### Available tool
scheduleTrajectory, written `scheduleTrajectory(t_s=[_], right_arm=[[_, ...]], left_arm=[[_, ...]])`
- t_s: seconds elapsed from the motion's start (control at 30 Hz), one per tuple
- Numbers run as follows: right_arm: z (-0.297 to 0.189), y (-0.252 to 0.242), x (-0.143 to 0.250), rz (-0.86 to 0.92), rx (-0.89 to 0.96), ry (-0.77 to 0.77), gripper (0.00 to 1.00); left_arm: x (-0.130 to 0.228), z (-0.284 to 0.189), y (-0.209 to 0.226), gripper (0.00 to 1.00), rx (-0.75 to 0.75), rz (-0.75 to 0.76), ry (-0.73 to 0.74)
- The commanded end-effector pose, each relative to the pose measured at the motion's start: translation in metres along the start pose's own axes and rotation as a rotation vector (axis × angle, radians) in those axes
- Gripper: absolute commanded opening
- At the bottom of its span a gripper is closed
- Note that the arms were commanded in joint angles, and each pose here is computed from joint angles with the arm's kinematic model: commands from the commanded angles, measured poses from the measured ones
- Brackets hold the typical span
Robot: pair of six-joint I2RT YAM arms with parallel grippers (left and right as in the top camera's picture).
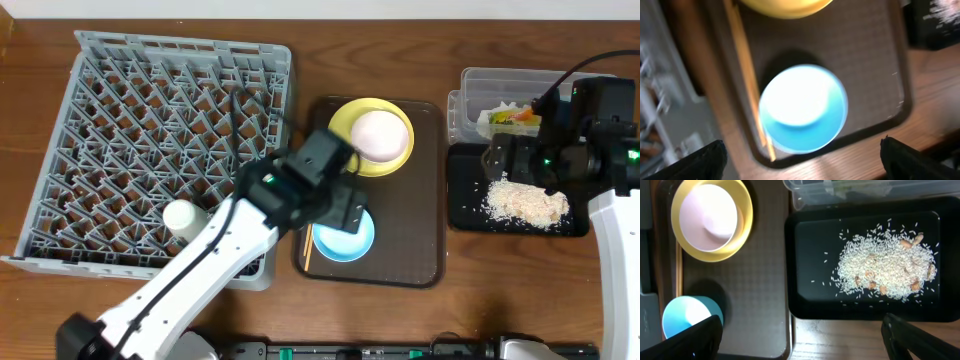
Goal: Sort waste into correct bins and load items into the dishwasher
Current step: 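Grasp the light-blue bowl rim with the left gripper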
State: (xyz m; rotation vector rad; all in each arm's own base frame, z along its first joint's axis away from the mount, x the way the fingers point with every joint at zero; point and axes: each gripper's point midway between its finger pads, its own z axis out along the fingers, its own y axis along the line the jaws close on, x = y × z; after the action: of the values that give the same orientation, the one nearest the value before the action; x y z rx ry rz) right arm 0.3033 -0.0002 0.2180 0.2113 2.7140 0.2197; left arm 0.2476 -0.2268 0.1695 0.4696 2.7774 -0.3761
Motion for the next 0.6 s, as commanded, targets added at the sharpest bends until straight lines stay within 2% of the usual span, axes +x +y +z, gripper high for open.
scheduleTrajectory(t_s=[0.0,0.37,0.5,0.57], right_arm=[[0.0,-0.006,-0.001,0.005,0.01,0.0,0.99],[0.001,-0.006,-0.001,0.006,0.012,0.001,0.99],[0.001,-0.006,-0.001,0.006,0.012,0.001,0.99],[0.001,-0.006,0.0,0.006,0.013,0.003,0.99]], left_arm=[[-0.007,0.014,-0.016,0.98,-0.016,0.036,0.023],[0.035,0.097,-0.069,0.97,0.007,0.18,0.214],[0.051,0.125,-0.069,0.84,-0.026,0.198,0.288],[0.058,0.137,-0.064,0.74,-0.047,0.196,0.324]])
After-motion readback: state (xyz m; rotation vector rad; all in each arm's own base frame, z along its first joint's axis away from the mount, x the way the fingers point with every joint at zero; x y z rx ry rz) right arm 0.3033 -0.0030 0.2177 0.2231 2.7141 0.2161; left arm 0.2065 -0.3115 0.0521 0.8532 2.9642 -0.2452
